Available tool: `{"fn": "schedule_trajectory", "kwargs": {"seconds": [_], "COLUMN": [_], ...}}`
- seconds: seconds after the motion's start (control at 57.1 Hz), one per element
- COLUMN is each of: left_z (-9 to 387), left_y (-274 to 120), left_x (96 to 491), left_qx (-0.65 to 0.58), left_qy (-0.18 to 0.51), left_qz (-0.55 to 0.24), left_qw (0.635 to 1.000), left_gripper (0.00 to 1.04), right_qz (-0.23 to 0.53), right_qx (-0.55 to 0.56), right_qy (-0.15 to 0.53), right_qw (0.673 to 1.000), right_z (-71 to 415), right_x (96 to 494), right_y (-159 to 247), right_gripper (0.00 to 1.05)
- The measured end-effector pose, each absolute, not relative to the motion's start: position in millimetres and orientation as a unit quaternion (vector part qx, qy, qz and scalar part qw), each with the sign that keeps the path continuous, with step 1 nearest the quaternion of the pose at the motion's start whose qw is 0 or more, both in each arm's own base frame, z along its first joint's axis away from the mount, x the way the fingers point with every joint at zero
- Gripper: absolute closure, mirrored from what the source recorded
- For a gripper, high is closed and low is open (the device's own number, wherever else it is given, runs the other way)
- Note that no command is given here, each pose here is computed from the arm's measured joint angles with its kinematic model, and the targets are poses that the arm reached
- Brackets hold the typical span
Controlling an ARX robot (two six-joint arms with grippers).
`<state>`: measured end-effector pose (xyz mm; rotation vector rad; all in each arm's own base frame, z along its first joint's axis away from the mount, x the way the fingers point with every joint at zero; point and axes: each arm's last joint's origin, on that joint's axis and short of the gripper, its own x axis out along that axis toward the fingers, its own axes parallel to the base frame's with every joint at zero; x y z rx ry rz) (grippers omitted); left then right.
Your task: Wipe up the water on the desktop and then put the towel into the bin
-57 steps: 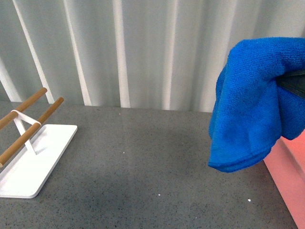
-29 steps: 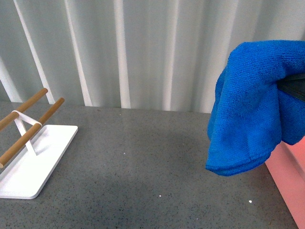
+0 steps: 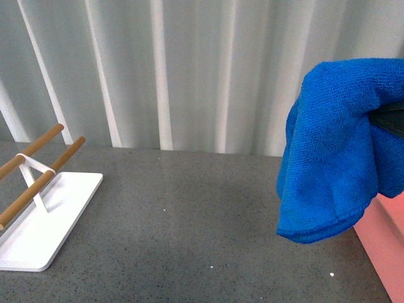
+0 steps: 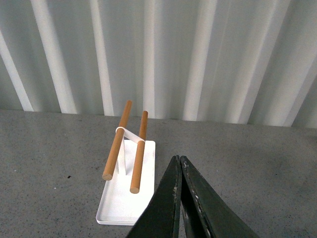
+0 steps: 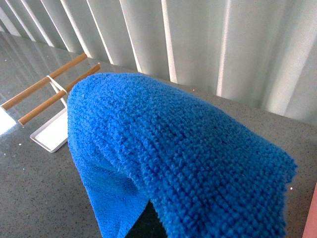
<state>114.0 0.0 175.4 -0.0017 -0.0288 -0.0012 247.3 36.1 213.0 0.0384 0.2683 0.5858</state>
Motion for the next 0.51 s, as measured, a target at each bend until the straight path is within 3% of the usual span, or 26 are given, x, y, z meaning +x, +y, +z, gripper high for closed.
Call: {"fn": "schedule_trajectory", "kwargs": {"seconds": [0.507], "left_z": [171.4], "left_y": [0.0], "left_x": [97.1], "left_qx": [-0.001], "left_qy": [-0.008], "left_qz": [0.0], "left_qw": [1.0], "left_gripper": [1.01], "right_qz": [0.282], "right_qx": [0.015], "right_qy": [0.152], "right_qw": [0.947], "right_z": [209.5], "right_x": [245.9], "right_y": [35.7], "right_gripper": [1.01]}}
